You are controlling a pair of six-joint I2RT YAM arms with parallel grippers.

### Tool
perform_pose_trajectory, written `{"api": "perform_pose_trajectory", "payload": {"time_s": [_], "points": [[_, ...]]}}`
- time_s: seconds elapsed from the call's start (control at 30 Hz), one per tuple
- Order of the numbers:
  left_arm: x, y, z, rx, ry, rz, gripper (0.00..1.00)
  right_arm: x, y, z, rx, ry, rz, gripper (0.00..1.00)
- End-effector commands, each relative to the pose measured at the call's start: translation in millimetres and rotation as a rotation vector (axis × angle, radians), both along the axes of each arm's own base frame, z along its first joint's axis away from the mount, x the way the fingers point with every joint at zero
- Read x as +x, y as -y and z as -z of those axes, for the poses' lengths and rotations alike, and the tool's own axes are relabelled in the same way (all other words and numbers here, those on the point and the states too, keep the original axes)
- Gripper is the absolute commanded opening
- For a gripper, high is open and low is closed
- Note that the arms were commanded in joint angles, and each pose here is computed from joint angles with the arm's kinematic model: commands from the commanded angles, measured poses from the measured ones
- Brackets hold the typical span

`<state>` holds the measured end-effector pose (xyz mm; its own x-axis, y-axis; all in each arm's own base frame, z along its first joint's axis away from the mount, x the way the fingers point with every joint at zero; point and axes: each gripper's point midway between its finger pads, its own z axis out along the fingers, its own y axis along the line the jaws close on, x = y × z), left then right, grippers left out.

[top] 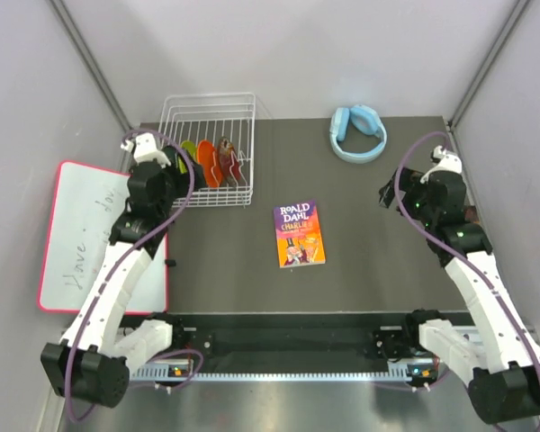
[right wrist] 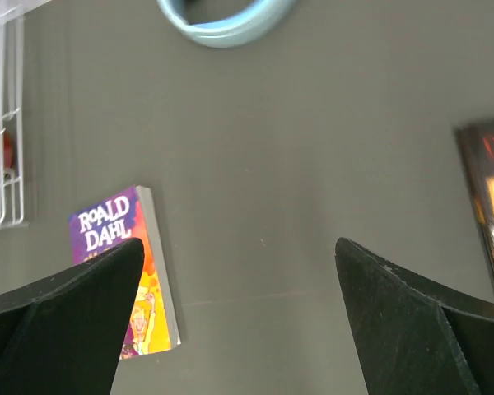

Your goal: Unload the plates from the dish rack

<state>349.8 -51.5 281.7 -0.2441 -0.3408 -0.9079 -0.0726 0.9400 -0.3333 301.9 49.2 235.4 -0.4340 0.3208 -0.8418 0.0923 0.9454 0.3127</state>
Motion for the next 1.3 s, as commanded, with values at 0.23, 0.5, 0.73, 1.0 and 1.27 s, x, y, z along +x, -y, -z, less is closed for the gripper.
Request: {"api": "perform_pose_trajectory", "payload": {"time_s": [0.23, 0.5, 0.73, 1.0, 1.27], "points": [[47.9, -9.9, 5.8, 0.155, -0.161, -0.042, 0.99, 0.1, 22.3, 5.3, 0.086, 0.156, 0.183, 1.0], [76.7, 22.8, -2.5, 0.085, 0.026, 0.097, 0.95, 7.5, 28.0, 29.2, -0.039, 0.068, 0.158, 1.0], [112.4, 53.7, 27.9, 0.076, 0.005, 0.166, 0.87, 14.8, 24.4, 54.0, -0.052, 0.013, 0.14, 1.0], [144.4, 59.6, 56.7, 0.112, -0.014, 0.11, 0.84, 25.3, 18.2, 65.6, -0.048, -0.026, 0.115, 1.0], [168.5, 51.9, 87.4, 0.154, -0.036, 0.039, 0.6, 32.9, 17.4, 73.1, -0.055, -0.047, 0.116, 1.0]]}}
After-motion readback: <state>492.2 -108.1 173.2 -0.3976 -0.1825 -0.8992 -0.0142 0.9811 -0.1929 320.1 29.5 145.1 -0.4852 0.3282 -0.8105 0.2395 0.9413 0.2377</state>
